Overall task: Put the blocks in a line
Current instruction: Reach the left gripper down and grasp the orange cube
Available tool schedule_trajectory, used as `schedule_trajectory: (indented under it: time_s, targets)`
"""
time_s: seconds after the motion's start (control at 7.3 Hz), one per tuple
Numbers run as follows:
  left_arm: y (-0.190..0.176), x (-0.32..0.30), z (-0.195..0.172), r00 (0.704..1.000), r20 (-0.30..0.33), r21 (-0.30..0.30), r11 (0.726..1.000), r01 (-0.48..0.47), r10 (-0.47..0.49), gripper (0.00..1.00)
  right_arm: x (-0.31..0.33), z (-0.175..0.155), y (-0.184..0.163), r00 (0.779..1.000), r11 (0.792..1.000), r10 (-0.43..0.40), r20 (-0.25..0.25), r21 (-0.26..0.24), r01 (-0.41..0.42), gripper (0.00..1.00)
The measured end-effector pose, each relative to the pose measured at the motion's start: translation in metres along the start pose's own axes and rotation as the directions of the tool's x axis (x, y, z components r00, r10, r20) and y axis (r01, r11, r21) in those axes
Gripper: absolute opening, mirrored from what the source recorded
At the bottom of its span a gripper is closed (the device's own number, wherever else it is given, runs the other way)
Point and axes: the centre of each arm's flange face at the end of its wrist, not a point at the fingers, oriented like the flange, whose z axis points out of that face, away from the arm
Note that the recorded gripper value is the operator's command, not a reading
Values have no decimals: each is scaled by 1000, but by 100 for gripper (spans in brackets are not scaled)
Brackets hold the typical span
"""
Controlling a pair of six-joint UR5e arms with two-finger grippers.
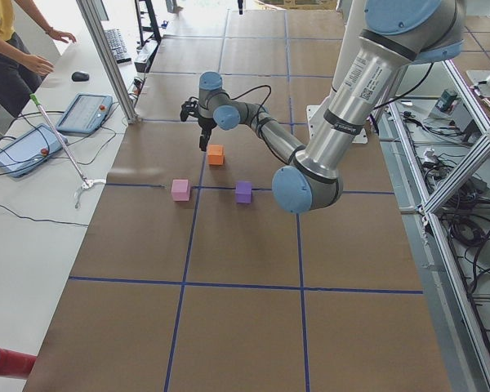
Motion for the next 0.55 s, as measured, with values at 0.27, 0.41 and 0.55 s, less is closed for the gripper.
schedule_trajectory:
  time_s: [0.27,0.41,0.55]
  targets:
    - [10,3,21,999,19,-24,999,26,-26,100,0,0,0,1000,1000,1,0,-1,-1,100]
    - [14,5,32,999,31,-29,999,25,-25,100,0,0,0,1000,1000,0,0,0,0,100]
    - [16,7,42,999,36,-32,999,21,-20,100,0,0,0,1000,1000,0,0,0,0,100]
